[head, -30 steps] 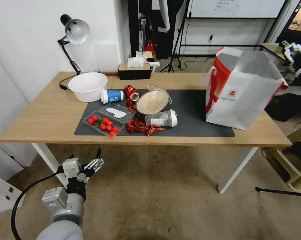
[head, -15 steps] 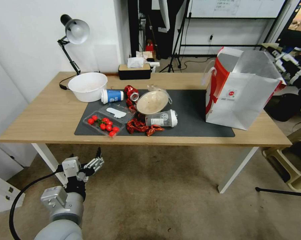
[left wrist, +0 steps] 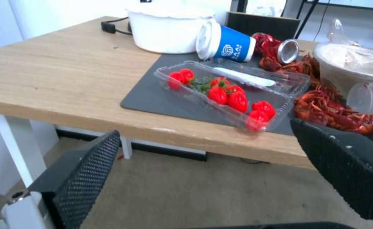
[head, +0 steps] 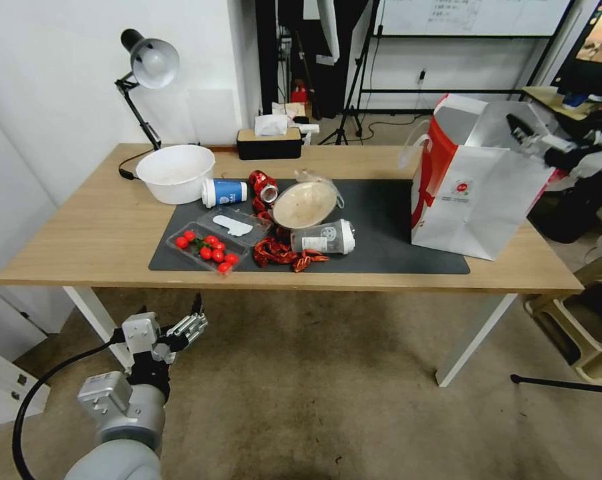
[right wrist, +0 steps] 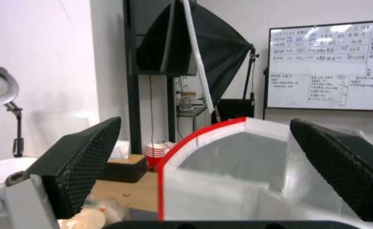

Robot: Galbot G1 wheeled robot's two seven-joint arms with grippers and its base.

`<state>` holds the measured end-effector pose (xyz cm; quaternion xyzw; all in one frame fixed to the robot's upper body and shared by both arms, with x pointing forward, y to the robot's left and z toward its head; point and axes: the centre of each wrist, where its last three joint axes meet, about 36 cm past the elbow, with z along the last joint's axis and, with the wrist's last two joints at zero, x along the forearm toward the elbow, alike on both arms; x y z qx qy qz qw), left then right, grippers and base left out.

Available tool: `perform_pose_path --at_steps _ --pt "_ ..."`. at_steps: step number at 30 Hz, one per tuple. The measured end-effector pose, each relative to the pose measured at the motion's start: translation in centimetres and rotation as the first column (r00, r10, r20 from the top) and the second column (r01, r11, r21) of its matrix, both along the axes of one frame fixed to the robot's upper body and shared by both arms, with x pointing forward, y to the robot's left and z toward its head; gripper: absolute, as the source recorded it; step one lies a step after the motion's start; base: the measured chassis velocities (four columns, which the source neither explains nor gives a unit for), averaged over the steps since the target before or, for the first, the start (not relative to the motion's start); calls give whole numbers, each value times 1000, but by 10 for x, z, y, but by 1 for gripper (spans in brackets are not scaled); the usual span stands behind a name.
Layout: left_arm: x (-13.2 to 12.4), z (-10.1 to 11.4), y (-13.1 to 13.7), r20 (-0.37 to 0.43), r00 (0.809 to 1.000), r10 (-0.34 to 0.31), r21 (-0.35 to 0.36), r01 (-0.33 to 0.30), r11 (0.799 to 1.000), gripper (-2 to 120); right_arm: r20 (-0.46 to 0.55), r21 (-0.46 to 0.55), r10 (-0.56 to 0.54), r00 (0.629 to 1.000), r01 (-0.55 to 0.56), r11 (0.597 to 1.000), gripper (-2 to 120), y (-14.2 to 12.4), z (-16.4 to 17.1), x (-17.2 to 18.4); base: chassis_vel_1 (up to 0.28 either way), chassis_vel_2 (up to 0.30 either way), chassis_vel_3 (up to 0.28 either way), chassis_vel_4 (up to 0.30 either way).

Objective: Pick up the food delivery bag from the floor and place it on the table.

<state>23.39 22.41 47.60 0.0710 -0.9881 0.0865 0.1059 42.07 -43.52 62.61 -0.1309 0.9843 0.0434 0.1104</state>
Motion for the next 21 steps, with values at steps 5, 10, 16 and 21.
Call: perform_pose_path --at_steps 5,10,16,21 --pt "-1 2 1 6 1000 -4 4 4 1000 100 15 -43 -1 1000 2 999 100 15 -21 -14 0 0 0 0" --pt "-1 3 3 10 1000 -8 12 8 1000 100 23 -47 0 1000 1 999 100 31 -44 -30 0 0 0 0" --pt "-1 2 3 12 1000 -9 14 9 1000 100 22 -47 1 1000 0 999 100 39 -54 -37 0 0 0 0" --pt "-1 2 3 13 1000 -9 14 9 1000 100 22 -48 -1 1000 3 999 100 42 -57 -39 0 0 0 0"
